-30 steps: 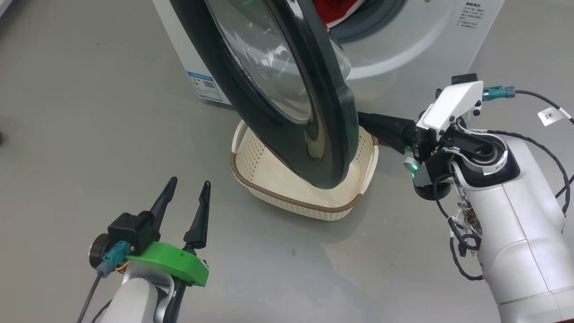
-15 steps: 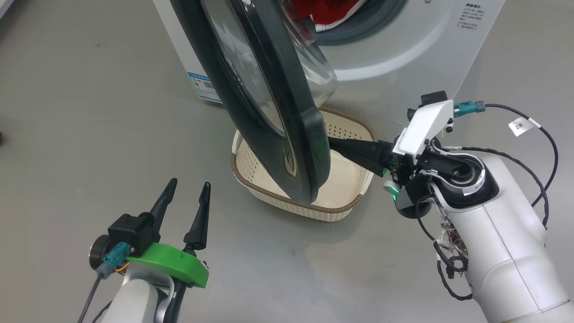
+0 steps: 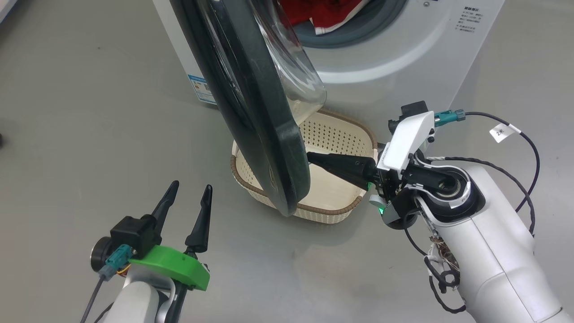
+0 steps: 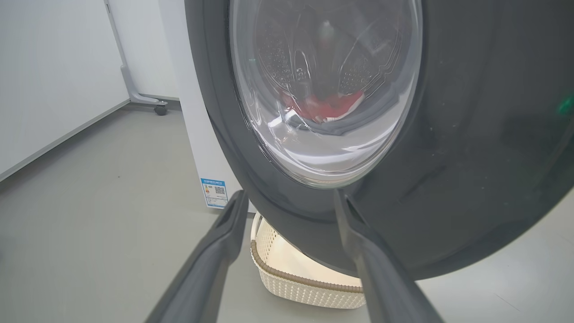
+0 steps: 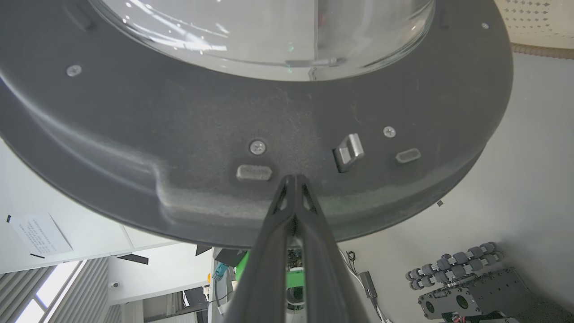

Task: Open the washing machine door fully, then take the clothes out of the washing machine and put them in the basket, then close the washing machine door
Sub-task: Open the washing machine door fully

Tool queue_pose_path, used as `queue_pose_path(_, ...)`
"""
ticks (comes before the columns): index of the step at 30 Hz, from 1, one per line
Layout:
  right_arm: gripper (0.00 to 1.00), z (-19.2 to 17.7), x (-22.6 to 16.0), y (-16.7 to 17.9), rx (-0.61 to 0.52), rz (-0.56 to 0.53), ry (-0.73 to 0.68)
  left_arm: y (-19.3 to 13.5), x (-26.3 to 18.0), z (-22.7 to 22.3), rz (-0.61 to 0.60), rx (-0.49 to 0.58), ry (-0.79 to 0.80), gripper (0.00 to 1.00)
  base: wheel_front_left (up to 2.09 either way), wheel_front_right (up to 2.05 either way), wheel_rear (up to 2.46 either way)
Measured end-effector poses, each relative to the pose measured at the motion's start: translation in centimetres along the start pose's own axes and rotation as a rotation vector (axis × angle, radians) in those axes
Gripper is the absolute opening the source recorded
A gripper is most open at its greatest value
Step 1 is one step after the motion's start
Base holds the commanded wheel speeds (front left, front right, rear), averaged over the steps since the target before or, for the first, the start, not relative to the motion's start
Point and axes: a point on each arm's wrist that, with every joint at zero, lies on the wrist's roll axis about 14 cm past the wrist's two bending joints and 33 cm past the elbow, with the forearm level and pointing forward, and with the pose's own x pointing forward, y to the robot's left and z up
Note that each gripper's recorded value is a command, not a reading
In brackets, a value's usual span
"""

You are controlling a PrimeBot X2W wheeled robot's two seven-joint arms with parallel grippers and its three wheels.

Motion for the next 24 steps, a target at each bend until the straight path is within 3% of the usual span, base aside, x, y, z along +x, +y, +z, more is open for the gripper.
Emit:
queue_pose_path(15,0.0,-0.9,0.3,0.0,-0.02,-0.007,-0.019,0.4,-0.2,0.1,0.014,-0.005,-0.006,1.0,0.0,0.0,0.0)
queue_pose_path(20,0.0,0.5,-0.6,0.1,-0.126,-0.048,-0.123,0.9,-0.3,0.5,0.028,-0.007,-0.021,1.0,0.0,0.0,0.0)
queue_pose_path(24,0.0,2.8,-3.1,-0.2,-0.307,-0.123,-0.258,1.0,-0.3,1.2,0.028,-0.008,-0.041,1.0,0.0,0.0,0.0)
